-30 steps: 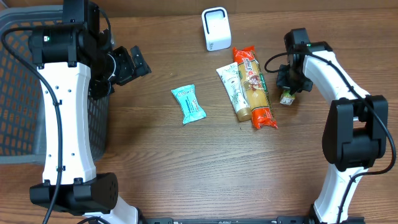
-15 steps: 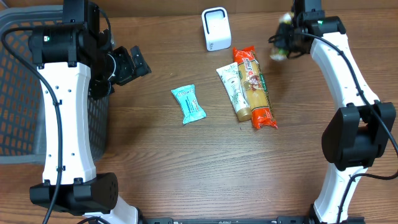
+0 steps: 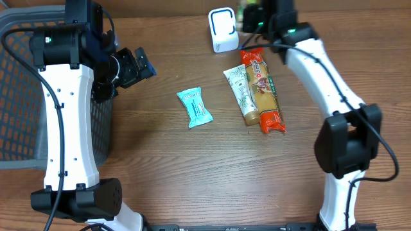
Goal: Scan the item barcode
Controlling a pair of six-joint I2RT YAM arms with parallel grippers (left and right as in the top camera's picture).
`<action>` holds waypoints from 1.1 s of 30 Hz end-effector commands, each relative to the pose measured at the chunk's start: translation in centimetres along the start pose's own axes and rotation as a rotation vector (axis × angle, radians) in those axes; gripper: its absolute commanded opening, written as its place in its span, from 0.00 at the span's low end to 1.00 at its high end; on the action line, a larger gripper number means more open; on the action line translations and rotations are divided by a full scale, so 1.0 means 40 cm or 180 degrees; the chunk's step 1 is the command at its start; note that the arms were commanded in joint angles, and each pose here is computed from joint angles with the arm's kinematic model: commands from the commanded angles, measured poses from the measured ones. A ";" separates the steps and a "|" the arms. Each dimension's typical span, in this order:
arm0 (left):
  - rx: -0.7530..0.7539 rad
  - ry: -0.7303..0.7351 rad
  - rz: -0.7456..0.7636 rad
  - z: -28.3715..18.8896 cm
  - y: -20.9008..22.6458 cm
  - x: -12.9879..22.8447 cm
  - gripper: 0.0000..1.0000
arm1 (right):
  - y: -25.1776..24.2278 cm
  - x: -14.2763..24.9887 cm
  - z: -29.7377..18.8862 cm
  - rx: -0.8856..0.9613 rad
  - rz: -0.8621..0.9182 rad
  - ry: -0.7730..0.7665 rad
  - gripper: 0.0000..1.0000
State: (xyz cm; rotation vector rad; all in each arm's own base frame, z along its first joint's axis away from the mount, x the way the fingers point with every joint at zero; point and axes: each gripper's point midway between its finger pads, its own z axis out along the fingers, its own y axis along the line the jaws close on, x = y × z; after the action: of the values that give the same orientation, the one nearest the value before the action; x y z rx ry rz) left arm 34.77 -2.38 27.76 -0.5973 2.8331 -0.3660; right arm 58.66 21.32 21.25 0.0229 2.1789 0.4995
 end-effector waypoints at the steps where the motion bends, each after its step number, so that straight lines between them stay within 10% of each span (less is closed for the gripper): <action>1: -0.0010 -0.0005 0.0086 0.000 -0.004 0.003 0.99 | 0.013 -0.027 0.025 0.0258 -0.0017 -0.0290 0.06; 22: -0.0010 -0.0002 0.0085 0.001 -0.004 0.003 1.00 | 0.020 0.003 0.117 0.0247 0.0154 -0.0483 0.10; 33: -0.0010 -0.0002 0.0085 0.001 -0.004 0.003 1.00 | -0.246 -0.254 -0.189 0.0720 0.0920 -0.0914 0.10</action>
State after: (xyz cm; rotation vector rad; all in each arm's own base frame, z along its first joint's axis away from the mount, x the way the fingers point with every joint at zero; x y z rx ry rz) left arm 34.78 -2.38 27.77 -0.5971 2.8327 -0.3660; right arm 61.60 15.97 16.03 0.3690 2.1930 0.3824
